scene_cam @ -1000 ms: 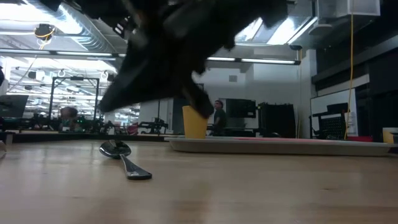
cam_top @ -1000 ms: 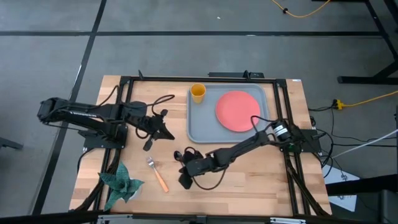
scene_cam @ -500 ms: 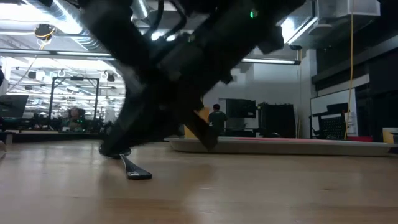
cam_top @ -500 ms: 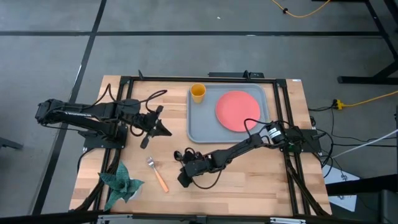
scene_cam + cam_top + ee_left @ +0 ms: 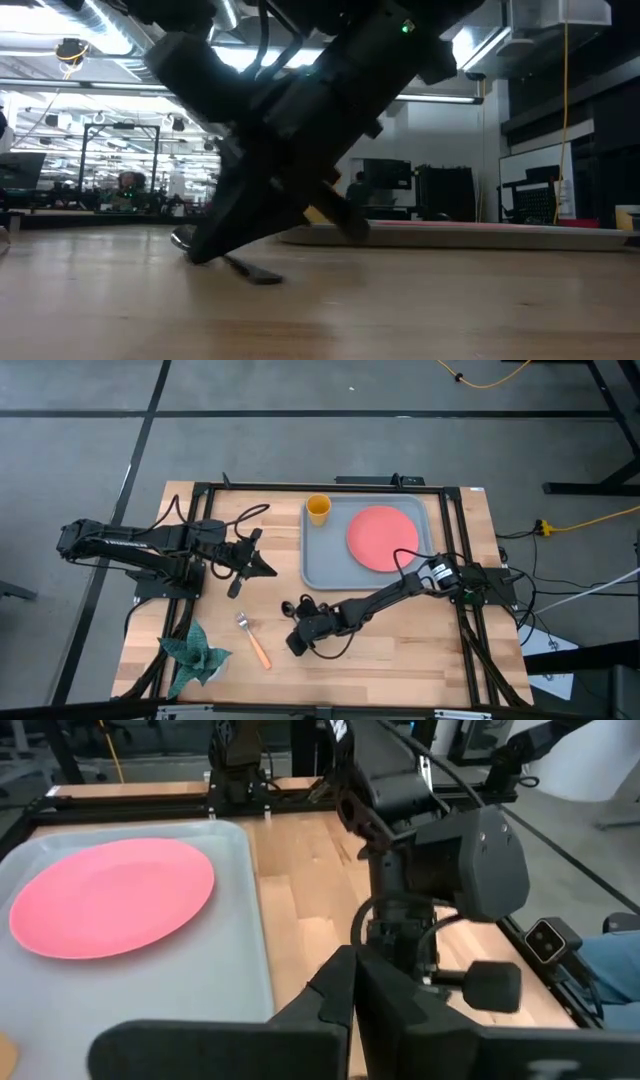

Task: Pick and place plate/cup/fork/spoon on tray
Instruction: Put the black spoon on the gray tray to the left of the pink plate

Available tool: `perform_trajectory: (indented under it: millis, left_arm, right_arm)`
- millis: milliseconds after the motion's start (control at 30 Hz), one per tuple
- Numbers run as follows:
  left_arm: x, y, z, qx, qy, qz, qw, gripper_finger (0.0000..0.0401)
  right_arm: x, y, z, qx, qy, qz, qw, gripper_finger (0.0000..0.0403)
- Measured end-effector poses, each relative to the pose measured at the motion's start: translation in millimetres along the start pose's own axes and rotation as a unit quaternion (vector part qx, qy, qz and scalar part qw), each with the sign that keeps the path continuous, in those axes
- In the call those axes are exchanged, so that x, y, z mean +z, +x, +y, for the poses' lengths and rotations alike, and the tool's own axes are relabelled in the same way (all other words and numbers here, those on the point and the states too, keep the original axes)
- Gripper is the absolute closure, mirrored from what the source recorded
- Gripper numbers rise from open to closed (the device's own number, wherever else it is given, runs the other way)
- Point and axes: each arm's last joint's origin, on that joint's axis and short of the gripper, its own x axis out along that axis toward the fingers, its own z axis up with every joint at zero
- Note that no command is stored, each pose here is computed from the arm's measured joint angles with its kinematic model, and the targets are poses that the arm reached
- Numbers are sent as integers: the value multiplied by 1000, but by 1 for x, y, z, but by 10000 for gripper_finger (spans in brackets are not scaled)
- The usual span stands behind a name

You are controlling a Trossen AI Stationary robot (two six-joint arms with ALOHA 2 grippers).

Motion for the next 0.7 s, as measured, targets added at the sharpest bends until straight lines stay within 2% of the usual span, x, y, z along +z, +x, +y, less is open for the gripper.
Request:
perform_trajectory:
  millis: [100, 367, 700]
  left_arm:
    - [0, 0, 0, 0, 0, 2, 1000, 399]
    - [0, 0, 0, -1, 0, 2, 1000, 385]
    - [0, 0, 0, -1, 0, 2, 1000, 387]
  right_arm:
    - [2, -7, -1, -18, -5, 5, 1000, 402]
    - [8, -28, 9, -19, -48, -31, 998, 402]
    - [16, -28, 18, 33, -130, -57, 989, 368]
